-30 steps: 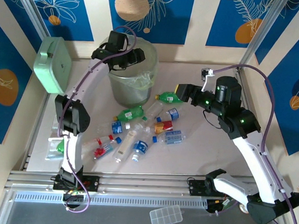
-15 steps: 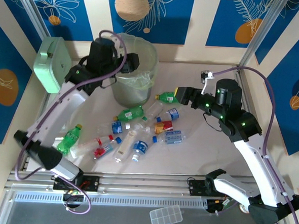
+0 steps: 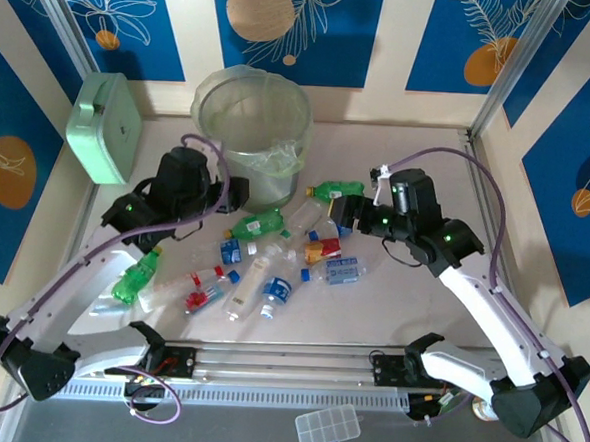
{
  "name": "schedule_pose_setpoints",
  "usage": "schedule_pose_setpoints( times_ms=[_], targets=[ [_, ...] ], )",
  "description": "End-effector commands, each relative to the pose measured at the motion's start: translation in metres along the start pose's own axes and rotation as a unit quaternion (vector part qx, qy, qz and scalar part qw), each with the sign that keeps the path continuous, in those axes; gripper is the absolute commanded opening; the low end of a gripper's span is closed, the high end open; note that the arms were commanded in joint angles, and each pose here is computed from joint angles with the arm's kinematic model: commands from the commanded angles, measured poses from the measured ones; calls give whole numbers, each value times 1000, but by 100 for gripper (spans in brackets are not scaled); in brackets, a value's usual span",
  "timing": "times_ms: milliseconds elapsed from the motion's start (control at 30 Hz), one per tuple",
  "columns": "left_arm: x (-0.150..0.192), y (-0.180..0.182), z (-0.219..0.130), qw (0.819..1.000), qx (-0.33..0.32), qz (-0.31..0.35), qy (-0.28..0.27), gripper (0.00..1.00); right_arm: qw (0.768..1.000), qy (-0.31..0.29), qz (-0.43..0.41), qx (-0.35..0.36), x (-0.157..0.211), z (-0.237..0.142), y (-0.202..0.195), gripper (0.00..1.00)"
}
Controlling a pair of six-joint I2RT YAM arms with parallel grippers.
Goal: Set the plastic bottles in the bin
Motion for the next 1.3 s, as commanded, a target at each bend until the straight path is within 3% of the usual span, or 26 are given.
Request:
schedule_pose_setpoints(
  times_ms=[0, 100, 267, 433, 567, 867, 1033, 1200, 1267],
  targets=[
    [13, 5, -1, 1000, -2, -1, -8, 68, 992, 23, 114, 51, 14, 14, -26, 71],
    [21, 9, 2, 1000, -7, -14, 2, 68, 967, 48, 238, 77, 29, 27, -54, 71],
    [29, 10, 5, 1000, -2, -17, 10, 69, 903, 85, 404, 121, 59, 42, -91, 71],
    [30, 12, 3, 1000, -6, -10, 6, 69, 871, 78, 454, 169, 68, 43, -102, 71],
    [28, 14, -1, 1000, -20, 5, -8, 70, 848, 77, 479, 213, 74, 47, -111, 79],
    [26, 16, -7, 999, -29, 21, -20, 70, 808, 124, 519, 250, 77, 72, -120, 85],
    [30, 19, -7, 999, -34, 23, -19, 70, 802, 121, 525, 257, 74, 84, -119, 100],
    [30, 20, -12, 999, -36, 24, -25, 70, 802, 122, 529, 251, 71, 98, -122, 99],
    [31, 20, -13, 999, -37, 23, -25, 70, 800, 120, 530, 255, 71, 102, -123, 95]
  ],
)
Point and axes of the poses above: each hand's point on the last joint's axis, 136 mm out from that joint toward the fingers, its own z axis out along the fingers, its own y axis along the line the jaws close on, x = y × z, the point moved 10 cm from there along -z, back along the fingers, and after that the axes turned 1 degree about -z, right-handed, at the moved point
